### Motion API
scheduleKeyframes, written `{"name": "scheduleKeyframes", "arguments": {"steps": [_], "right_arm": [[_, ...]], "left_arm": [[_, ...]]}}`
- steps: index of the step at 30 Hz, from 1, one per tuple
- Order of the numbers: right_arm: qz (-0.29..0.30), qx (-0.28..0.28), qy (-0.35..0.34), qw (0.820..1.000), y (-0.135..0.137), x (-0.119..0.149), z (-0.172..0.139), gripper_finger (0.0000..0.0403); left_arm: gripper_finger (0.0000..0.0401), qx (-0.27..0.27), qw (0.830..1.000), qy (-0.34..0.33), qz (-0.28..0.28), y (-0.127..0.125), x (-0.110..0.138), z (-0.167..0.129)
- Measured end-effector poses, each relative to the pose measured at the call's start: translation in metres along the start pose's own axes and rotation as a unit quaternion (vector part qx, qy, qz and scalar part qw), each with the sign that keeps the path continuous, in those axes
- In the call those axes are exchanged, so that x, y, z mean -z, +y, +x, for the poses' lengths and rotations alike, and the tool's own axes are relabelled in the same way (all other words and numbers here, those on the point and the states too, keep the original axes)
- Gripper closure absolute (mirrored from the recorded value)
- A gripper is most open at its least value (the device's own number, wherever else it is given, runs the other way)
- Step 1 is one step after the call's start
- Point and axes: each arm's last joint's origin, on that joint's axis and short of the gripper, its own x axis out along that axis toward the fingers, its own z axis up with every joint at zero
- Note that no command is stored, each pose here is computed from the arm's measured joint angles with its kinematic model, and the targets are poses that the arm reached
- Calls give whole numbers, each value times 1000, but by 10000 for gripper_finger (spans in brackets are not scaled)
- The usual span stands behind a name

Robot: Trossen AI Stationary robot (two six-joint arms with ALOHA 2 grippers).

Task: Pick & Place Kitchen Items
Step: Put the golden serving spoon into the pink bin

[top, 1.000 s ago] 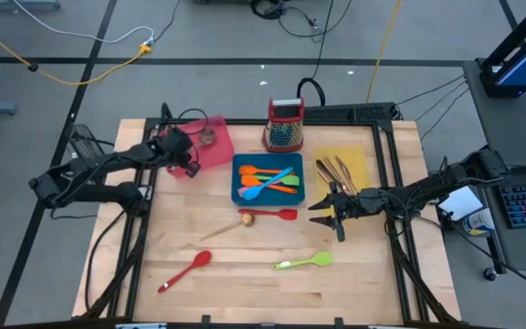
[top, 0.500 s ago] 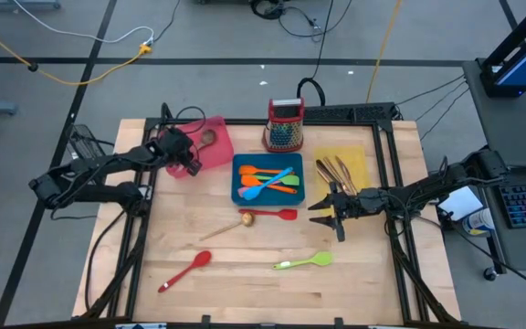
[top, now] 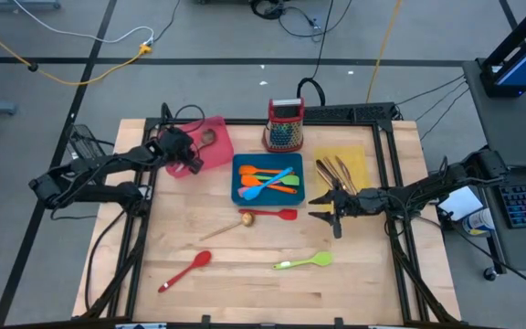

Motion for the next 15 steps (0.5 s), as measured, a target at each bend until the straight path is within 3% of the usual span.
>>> {"name": "scheduleKeyframes", "arguments": {"steps": [8, 15], "right_arm": [[0, 0, -1, 1000, 0, 0, 0, 243], [28, 0, -1, 1000, 0, 0, 0, 243]], "left_arm": [[320, 39, 998, -53, -14, -4, -11, -1], [320, 106, 981, -165, 4, -16, -31, -8]]}}
